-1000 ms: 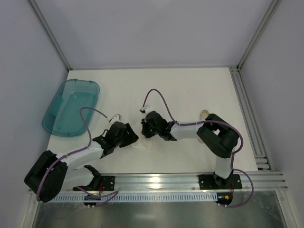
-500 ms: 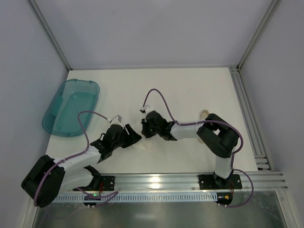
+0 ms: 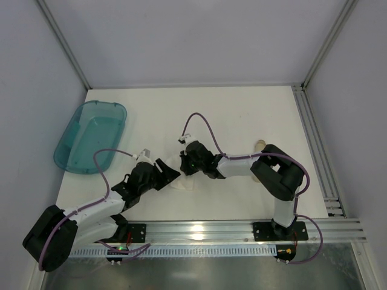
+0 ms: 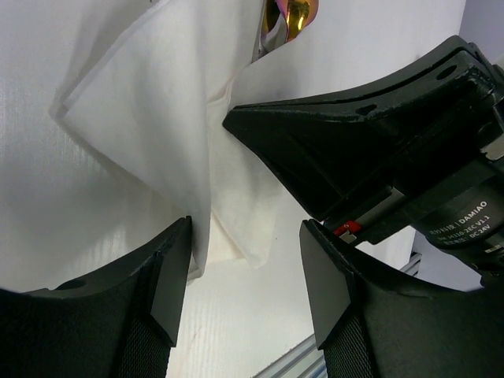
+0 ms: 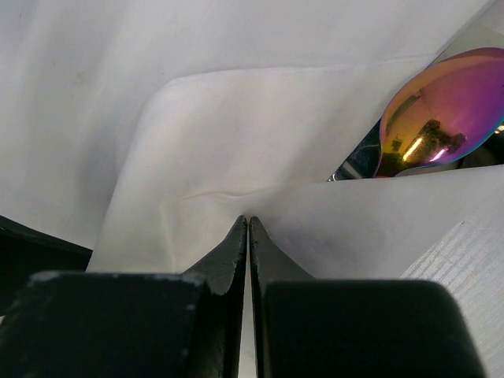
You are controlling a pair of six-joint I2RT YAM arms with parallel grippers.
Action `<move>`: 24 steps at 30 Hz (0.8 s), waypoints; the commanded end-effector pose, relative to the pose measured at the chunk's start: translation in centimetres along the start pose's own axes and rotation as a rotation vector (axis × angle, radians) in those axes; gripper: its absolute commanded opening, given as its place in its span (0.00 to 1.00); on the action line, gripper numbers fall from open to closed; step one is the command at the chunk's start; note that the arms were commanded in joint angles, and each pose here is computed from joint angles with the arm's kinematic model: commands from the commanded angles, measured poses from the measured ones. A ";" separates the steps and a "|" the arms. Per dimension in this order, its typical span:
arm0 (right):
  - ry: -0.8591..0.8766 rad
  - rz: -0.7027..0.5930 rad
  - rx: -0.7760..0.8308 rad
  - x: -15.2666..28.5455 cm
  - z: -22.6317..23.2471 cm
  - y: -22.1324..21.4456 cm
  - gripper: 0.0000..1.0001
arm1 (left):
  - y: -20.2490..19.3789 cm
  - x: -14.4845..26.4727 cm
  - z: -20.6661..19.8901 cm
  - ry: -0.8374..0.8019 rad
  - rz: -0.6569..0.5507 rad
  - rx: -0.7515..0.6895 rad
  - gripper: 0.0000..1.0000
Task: Place the utensils on the paper napkin and roll it up
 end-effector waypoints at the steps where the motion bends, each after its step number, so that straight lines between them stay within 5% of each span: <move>1: -0.032 0.072 0.001 0.0 -0.9 -2.5 0.04 | -0.3 0.2 -0.8 -0.038 0.018 0.047 0.60; 24: -0.033 0.070 -0.005 -0.1 -0.9 -2.6 0.04 | -1.0 0.4 1.8 0.057 -0.036 0.106 0.59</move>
Point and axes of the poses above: each gripper's point midway between its finger pads, its own x axis back along the fingers, its own z axis along the line the jaws close on, y = z × x, the point moved 2 cm from there along x, back along the fingers, and after that the axes turned 15 degrees about x, right-handed, at the moved point
